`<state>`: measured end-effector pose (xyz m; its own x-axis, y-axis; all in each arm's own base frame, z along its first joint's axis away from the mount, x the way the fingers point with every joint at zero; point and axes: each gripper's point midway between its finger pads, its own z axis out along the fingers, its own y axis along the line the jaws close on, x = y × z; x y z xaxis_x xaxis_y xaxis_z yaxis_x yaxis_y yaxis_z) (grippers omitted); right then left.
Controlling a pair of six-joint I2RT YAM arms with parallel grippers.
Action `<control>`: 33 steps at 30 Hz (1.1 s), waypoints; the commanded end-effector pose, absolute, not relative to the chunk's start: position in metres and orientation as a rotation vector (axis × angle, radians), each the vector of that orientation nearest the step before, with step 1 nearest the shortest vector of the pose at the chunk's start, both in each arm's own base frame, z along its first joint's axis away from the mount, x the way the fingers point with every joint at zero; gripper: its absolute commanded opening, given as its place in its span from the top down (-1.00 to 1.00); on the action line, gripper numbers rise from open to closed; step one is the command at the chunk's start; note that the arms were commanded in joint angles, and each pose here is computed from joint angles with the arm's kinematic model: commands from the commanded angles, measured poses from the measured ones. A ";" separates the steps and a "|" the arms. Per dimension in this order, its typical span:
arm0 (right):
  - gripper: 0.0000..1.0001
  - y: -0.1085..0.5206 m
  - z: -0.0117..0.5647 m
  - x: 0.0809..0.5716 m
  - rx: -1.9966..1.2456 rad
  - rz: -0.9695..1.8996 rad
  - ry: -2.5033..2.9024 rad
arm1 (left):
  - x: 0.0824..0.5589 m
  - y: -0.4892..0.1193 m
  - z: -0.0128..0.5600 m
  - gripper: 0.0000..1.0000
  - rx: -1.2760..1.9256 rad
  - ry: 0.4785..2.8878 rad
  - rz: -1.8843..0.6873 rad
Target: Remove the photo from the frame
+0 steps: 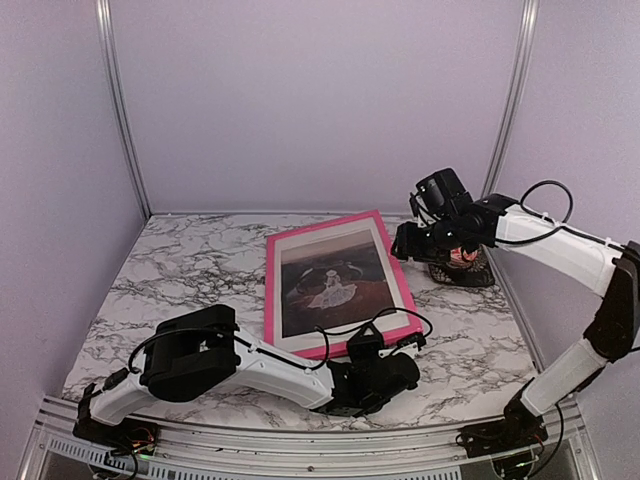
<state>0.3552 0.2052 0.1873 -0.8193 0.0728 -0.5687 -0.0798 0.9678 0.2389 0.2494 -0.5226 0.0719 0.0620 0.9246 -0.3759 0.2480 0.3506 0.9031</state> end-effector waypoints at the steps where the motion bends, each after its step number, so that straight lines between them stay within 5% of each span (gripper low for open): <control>1: -0.30 0.209 0.251 0.369 -0.003 0.455 2.293 | 0.262 -0.525 0.147 0.73 0.809 1.518 0.474; 14: -0.44 0.164 0.307 0.370 0.089 0.471 2.040 | 0.271 -0.496 0.249 0.89 0.372 1.601 -0.027; 23: -0.45 0.180 0.245 0.362 0.060 0.603 2.118 | 0.289 -0.433 0.267 0.95 -0.031 1.683 -0.381; 33: -0.44 0.190 0.181 0.348 0.023 0.664 2.219 | 0.320 -0.379 0.207 1.00 -0.380 1.889 -0.823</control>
